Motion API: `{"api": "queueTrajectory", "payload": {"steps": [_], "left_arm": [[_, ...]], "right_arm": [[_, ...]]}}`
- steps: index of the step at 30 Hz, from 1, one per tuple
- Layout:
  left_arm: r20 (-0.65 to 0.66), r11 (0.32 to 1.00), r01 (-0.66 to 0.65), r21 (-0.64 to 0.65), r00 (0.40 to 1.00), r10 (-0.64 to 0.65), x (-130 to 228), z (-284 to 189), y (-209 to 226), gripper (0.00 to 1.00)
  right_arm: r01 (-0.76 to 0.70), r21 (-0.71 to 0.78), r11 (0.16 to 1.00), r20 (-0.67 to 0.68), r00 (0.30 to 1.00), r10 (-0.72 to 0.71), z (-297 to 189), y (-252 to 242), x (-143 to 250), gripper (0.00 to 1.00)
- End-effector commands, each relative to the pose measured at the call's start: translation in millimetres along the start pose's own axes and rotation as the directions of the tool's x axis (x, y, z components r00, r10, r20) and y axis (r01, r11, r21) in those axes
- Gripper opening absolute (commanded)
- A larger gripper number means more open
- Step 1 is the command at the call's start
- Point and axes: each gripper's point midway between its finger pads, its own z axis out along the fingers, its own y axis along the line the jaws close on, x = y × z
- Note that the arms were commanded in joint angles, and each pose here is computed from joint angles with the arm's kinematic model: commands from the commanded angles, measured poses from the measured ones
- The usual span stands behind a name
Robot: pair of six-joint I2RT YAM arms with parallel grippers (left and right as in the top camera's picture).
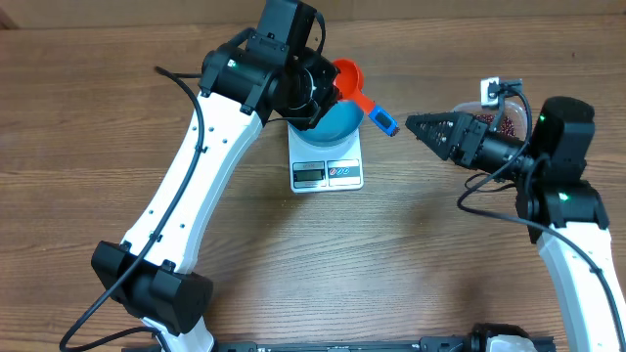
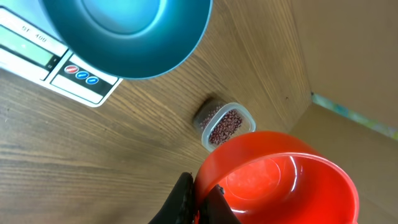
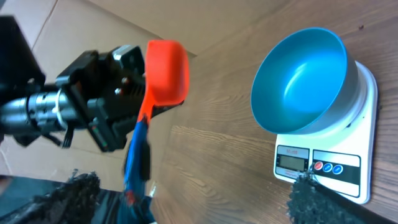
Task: Scoop item into bowl and weigh 150g on scale
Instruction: 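Reach the right gripper toward the scoop's blue handle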
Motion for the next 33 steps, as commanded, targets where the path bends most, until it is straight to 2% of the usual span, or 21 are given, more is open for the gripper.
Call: {"api": "queueTrajectory", "payload": {"steps": [1,5,11,16,21,25,30,33], "left_arm": [[-0.004,0.997,0.08,0.0,0.997,-0.08,6,-7,-1,0.04],[-0.009,0.986,0.159,-0.047,0.987,-0.159,10,-5,10,0.04],[-0.027,0.986,0.142,-0.085,0.989,-0.145,22,7,15,0.04],[-0.038,0.981,0.141,-0.135,0.988,-0.147,29,16,24,0.04],[-0.041,0.98,0.139,-0.142,0.988,-0.146,31,17,25,0.04],[-0.041,0.98,0.139,-0.142,0.988,-0.146,31,17,25,0.04],[-0.04,0.98,0.139,-0.142,0.988,-0.146,31,17,25,0.04],[-0.04,0.981,0.137,-0.134,0.989,-0.144,30,17,23,0.04]], "right_arm": [[-0.024,-0.031,0.999,-0.004,1.0,0.024,3,8,-7,0.93],[-0.036,-0.027,0.999,0.017,0.999,0.036,8,12,-11,0.86],[-0.04,0.005,0.999,0.011,0.999,0.04,28,17,-2,0.77],[0.018,-0.028,0.999,0.013,1.0,-0.018,37,31,0,0.63],[-0.008,-0.021,1.0,0.016,1.0,0.008,38,31,0,0.49],[-0.023,-0.013,1.0,0.004,1.0,0.023,39,29,4,0.44],[-0.033,-0.01,0.999,-0.014,0.999,0.033,42,29,9,0.42],[-0.065,0.003,0.998,-0.005,0.998,0.065,42,26,8,0.37]]}}
